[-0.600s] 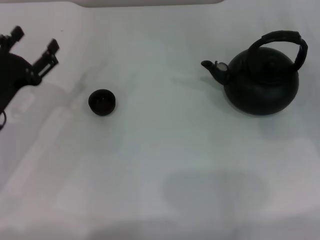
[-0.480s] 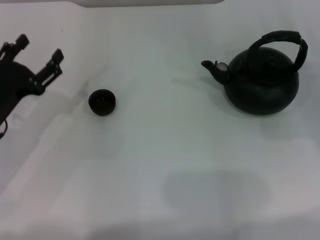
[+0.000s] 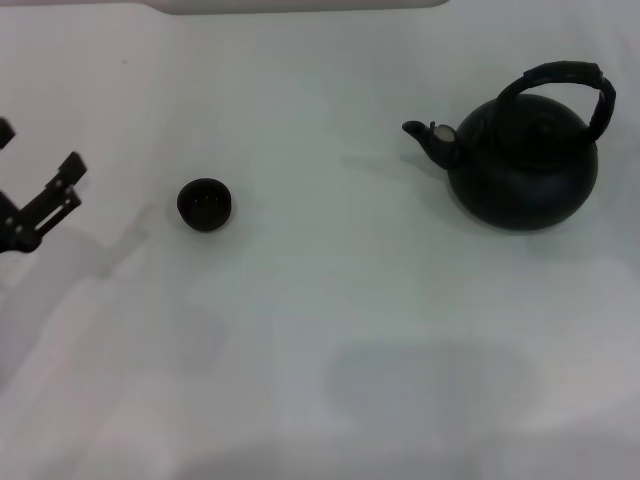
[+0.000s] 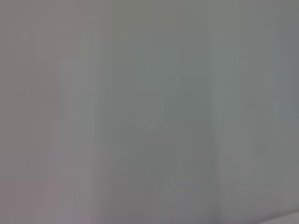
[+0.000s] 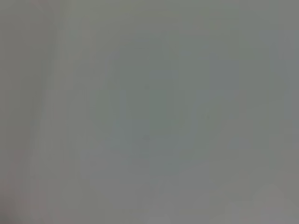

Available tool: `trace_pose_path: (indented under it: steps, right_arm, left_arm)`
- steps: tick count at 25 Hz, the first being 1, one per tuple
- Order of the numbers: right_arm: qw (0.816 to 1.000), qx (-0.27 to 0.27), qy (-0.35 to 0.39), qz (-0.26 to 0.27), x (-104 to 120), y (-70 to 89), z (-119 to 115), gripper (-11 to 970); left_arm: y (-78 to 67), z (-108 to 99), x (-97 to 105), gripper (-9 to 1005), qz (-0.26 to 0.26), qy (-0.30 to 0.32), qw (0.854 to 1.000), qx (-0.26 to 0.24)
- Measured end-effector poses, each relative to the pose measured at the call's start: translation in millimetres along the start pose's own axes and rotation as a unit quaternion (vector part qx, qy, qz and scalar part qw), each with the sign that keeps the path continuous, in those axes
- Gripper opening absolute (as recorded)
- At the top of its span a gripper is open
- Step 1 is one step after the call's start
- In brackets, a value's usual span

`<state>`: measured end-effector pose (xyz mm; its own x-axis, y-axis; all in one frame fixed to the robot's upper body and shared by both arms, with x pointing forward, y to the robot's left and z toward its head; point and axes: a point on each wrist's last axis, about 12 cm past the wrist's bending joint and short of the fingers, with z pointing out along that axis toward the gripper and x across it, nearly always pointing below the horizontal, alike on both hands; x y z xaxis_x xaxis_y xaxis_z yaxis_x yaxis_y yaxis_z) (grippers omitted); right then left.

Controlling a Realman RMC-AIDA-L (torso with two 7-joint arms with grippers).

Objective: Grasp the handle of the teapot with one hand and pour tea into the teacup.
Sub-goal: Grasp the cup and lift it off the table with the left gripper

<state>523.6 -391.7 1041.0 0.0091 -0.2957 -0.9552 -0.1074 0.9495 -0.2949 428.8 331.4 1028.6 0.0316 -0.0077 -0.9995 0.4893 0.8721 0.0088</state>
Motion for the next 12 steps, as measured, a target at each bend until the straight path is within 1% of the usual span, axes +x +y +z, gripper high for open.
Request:
trace_pose_path:
  steps: [3,6,9,12]
  right_arm:
    - [1.000,-0.003,0.007,-0.003,0,1.4,4,629]
    - [1.000,-0.004,0.004,0.003,0,2.4,2,629]
    - [1.000,-0.004,-0.004,0.022,1,0.8,-4,629]
    - [0.999,0.001,-0.003,0.046,3,-5.4,-12,629]
  left_arm:
    - [0.0,-7,1,876,-0.001,0.005,1.000,-0.007]
    - [0.4,-13,3,876,-0.002,0.010,1.000,-0.015]
    - [1.6,-17,6,876,-0.005,0.018,1.000,-0.020]
    - [5.2,-17,10,876,-0.020,0.035,0.999,-0.029]
